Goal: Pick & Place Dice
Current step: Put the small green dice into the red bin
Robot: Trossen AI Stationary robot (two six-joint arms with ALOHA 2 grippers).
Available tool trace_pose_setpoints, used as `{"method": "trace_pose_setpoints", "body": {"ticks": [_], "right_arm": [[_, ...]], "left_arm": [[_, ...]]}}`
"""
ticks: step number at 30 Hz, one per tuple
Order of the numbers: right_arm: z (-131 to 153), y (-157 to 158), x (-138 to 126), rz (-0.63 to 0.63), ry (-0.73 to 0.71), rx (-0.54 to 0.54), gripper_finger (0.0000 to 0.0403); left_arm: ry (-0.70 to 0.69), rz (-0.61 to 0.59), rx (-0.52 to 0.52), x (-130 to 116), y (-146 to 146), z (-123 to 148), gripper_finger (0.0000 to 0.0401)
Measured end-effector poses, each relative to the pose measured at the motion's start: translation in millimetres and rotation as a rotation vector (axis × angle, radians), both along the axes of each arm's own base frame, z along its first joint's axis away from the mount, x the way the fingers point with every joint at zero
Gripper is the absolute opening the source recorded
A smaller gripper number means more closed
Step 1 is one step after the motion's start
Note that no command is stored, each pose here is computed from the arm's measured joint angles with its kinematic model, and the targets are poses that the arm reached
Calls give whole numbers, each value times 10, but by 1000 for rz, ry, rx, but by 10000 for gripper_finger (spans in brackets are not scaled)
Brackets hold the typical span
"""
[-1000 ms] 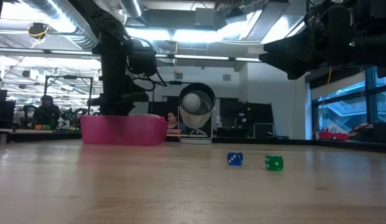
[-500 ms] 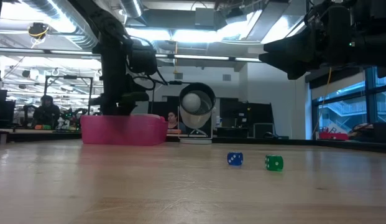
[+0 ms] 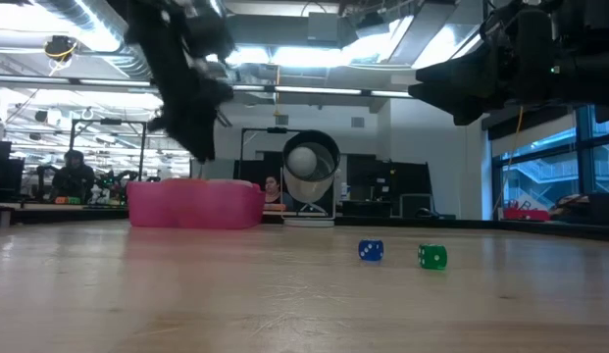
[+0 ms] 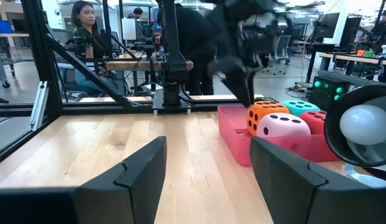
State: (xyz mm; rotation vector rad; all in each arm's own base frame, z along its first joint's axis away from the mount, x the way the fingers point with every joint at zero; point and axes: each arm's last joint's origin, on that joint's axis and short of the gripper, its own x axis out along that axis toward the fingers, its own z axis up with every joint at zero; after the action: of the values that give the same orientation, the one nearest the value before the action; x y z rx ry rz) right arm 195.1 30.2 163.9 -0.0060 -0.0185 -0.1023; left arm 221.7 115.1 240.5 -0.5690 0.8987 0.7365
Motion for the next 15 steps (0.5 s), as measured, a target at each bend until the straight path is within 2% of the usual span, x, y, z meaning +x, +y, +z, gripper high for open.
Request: {"method": "trace_pose_setpoints", "body": {"ticks": [8,12,15], "right_arm": [[29,1,5,0,-25,2,231],[97,12,54,15,-47,-20,231],[164,9,111,74,-66,-33,231]], "left_arm": [[-187,-237,187,-85,-506,463,104],[-250,-357,301,-53,-814,586,102],[-275,-410,400,-3,-1043,599,102]]}}
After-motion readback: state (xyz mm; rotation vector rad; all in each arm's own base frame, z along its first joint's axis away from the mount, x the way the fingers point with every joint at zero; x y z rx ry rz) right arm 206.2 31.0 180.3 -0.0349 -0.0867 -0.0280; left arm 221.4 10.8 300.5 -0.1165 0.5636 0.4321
